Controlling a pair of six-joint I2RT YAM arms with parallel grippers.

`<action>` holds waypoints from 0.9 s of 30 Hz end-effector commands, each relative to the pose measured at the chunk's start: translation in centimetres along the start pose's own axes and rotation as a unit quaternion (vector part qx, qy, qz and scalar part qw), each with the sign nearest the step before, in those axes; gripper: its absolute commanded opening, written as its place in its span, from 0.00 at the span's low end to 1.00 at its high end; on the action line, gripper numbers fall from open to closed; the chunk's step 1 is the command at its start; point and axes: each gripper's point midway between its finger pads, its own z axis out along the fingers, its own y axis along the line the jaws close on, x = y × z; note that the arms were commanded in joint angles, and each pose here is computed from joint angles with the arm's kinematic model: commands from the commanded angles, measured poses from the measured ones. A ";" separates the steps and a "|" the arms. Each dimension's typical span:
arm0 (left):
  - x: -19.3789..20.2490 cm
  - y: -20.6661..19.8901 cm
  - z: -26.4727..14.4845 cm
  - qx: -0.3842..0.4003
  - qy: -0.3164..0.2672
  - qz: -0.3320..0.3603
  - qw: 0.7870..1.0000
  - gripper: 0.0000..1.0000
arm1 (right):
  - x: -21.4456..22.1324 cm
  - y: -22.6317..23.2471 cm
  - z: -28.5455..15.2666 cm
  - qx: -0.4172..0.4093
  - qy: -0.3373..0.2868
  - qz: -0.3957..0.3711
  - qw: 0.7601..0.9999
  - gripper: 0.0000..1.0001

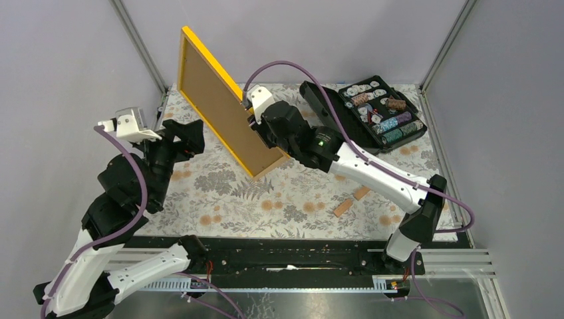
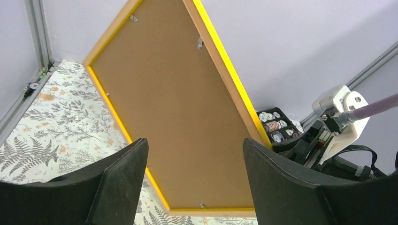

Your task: Put the photo into the frame

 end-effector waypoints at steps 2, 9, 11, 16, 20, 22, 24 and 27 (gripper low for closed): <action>-1.9 0.7 -0.4 -0.012 -0.033 -0.011 0.999 0.78 | 1.7 -4.2 0.4 0.076 0.059 -0.138 0.986 0.00; -2.5 1.5 -0.8 -0.026 -0.048 -0.011 0.998 0.78 | 1.3 -5.0 0.9 0.090 0.074 -0.193 0.974 0.00; -2.8 1.7 -0.9 -0.028 -0.052 -0.012 0.998 0.78 | 1.4 -5.1 1.1 0.090 0.077 -0.206 0.971 0.00; -3.3 2.3 -1.2 -0.035 -0.061 -0.012 0.997 0.78 | 2.4 -4.7 1.9 0.086 0.094 -0.231 0.965 0.00; -3.5 2.5 -1.4 -0.039 -0.066 -0.011 0.997 0.78 | 3.5 -3.5 2.5 0.080 0.105 -0.256 0.958 0.00; -3.6 2.6 -1.4 -0.040 -0.066 -0.010 0.997 0.78 | 4.0 -2.6 2.7 0.075 0.106 -0.273 0.953 0.00; -3.5 2.6 -1.4 -0.040 -0.067 -0.009 0.997 0.78 | 4.5 -1.4 2.9 0.068 0.101 -0.290 0.949 0.00; -3.5 2.7 -1.3 -0.042 -0.068 -0.008 0.997 0.78 | 5.6 0.7 3.2 0.058 0.088 -0.315 0.943 0.00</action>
